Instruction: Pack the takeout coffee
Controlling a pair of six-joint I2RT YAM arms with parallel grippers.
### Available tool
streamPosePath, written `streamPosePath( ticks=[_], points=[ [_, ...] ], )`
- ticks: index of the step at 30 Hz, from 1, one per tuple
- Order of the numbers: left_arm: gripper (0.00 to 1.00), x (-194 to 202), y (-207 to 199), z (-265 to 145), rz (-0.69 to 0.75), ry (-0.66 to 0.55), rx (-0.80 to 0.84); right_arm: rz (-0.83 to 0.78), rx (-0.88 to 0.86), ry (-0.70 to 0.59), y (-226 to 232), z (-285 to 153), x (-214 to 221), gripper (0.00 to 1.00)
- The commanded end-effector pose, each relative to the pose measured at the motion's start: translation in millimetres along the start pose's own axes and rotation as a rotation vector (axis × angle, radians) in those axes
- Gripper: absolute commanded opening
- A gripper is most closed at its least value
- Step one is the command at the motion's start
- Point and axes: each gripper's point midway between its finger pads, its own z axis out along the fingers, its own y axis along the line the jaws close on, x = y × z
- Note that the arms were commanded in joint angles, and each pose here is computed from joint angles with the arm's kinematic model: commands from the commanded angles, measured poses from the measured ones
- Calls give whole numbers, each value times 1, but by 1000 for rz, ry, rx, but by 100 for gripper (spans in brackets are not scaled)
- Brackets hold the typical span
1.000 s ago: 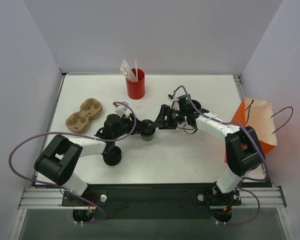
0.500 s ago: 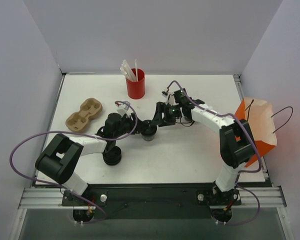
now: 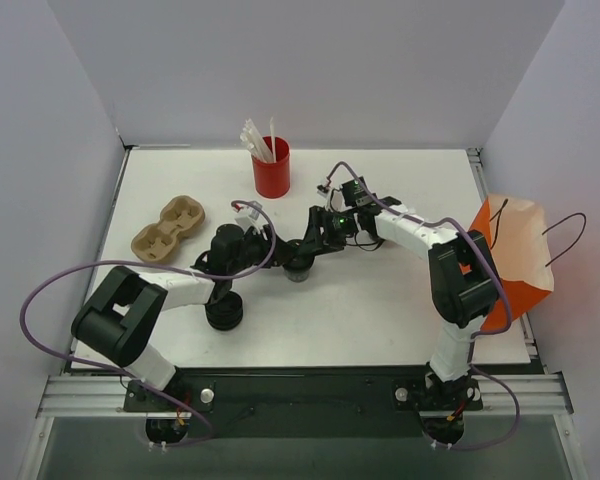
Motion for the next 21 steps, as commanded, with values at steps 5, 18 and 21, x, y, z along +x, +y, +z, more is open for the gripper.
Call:
streamPosePath(
  ticks=[5, 18, 21],
  points=[
    [59, 72, 51, -27, -8, 337, -233, 6, 133, 69, -31, 10, 21, 36],
    [63, -12, -14, -21, -96, 269, 6, -16, 190, 102, -38, 8, 29, 35],
    [63, -21, -22, -23, -110, 254, 55, -16, 193, 104, -38, 7, 29, 36]
  ],
)
